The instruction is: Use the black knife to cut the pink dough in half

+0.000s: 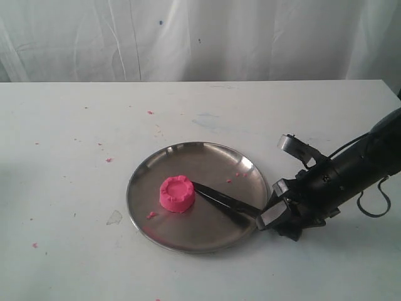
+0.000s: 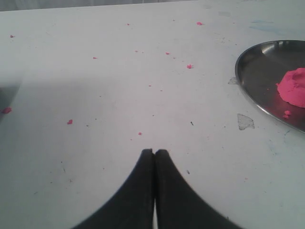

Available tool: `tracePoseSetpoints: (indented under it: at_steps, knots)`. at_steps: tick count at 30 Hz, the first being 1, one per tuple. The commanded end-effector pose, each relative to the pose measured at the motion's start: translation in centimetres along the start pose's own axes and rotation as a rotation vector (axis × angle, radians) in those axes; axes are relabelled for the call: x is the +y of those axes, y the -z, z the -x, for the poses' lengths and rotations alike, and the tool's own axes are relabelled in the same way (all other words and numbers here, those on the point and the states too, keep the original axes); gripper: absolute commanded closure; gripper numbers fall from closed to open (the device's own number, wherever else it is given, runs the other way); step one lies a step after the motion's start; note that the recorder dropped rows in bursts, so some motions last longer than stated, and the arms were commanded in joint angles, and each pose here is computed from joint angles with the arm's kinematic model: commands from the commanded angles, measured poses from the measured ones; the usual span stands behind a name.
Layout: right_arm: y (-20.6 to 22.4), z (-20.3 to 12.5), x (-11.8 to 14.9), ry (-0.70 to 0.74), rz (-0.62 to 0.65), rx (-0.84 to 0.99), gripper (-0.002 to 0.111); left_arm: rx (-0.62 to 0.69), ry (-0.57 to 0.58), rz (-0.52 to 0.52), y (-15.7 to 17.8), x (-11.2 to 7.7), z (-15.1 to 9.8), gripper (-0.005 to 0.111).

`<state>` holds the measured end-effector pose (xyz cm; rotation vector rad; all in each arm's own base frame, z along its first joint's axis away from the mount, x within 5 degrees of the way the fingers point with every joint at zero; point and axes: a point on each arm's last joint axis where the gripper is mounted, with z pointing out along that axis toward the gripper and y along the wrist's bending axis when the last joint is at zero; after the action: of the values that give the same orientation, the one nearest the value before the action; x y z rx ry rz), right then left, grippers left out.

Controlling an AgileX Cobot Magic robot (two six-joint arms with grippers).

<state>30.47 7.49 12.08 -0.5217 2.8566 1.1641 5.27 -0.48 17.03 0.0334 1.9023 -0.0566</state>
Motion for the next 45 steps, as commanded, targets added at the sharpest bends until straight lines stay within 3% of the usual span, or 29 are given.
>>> tracePoseSetpoints:
  at_steps: [1,8,17,19,24,35,45]
  knots:
    - [0.3,-0.5,0.0,0.024,0.023,0.032,0.053,-0.002,0.000,-0.005,0.0,0.0,-0.1,0.107]
    - [0.3,-0.7,-0.2,0.041,0.002,0.063,0.074,-0.002,0.000,-0.005,0.0,0.0,-0.1,0.107]
    - [-0.5,-1.1,-0.8,0.015,0.030,0.103,0.076,-0.002,0.000,-0.005,0.0,0.0,-0.1,0.107]
    - [-0.6,-1.1,-0.8,0.012,0.032,0.106,0.082,-0.002,0.000,-0.005,0.0,0.0,-0.1,0.107]
    - [-0.7,-1.1,-0.8,0.006,0.035,0.102,0.108,-0.002,0.000,-0.005,0.0,0.0,-0.1,0.107]
    - [0.6,-0.1,0.7,-0.006,0.055,-0.011,0.108,-0.002,0.000,-0.005,0.0,0.0,-0.1,0.107]
    - [-0.7,-0.4,0.7,-0.052,0.101,0.048,0.108,-0.002,0.000,-0.005,0.0,0.0,-0.1,0.107]
